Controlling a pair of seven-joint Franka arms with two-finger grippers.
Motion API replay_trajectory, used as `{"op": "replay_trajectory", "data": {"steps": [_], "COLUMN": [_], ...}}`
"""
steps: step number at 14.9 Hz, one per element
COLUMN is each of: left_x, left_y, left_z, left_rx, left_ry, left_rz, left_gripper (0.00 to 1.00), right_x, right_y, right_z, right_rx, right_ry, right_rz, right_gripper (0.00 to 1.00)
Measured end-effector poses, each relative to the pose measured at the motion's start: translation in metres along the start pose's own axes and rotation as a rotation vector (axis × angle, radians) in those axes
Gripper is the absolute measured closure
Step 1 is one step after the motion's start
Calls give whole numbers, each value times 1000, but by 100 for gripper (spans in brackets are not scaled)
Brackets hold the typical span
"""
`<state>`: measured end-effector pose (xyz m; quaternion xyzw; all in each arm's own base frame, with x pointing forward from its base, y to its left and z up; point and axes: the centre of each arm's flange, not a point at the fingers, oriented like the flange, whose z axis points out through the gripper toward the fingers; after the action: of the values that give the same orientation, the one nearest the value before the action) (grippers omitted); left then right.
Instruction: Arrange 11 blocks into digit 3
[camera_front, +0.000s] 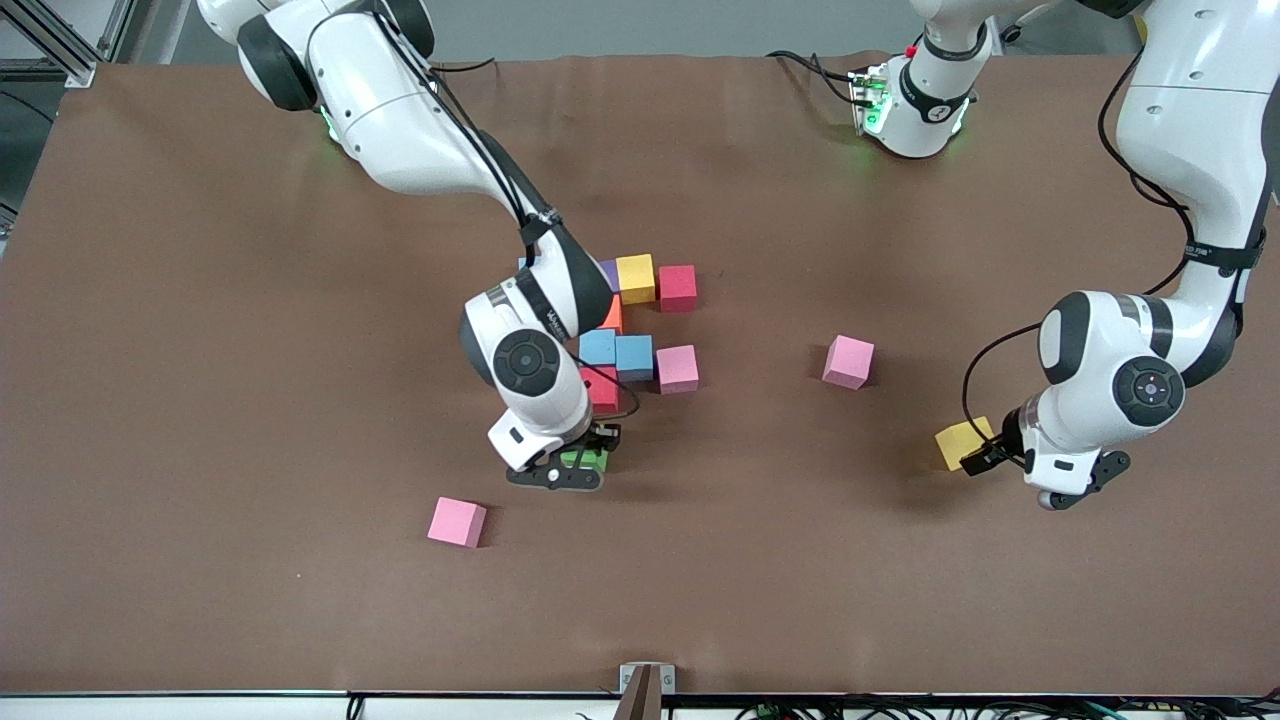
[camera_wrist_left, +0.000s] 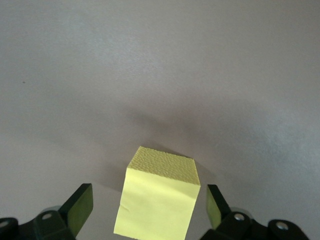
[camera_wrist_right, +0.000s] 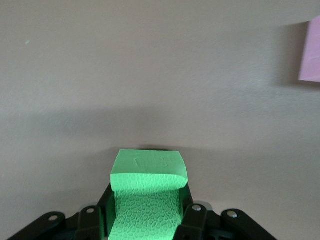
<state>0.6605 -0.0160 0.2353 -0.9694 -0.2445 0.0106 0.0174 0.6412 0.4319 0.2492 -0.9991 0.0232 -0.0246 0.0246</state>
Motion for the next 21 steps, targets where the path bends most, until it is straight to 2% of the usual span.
{"op": "replay_trajectory", "data": {"steps": [6,17,20,21], "left_x": [-4,-9,-10,-10], "left_y": [4,6,6,7], "left_z": [3,26,34,36], "left_rx": [-6,-22,-27,-27], "left_ry": [-3,-7,-10,-11], "left_rz": [52,60,60,60], "left_gripper": [0,0,3,9], "right_x": [-15,-29,-31,-32], "right_y": [-15,-21,-24,-24], "right_z": [8,18,20,19], "right_rx": [-76,-117,-119,-120], "right_ry": [24,-3,-5,-6], "right_rz": [-87,-128,-134,-135], "right_gripper": [47,47,47,47]}}
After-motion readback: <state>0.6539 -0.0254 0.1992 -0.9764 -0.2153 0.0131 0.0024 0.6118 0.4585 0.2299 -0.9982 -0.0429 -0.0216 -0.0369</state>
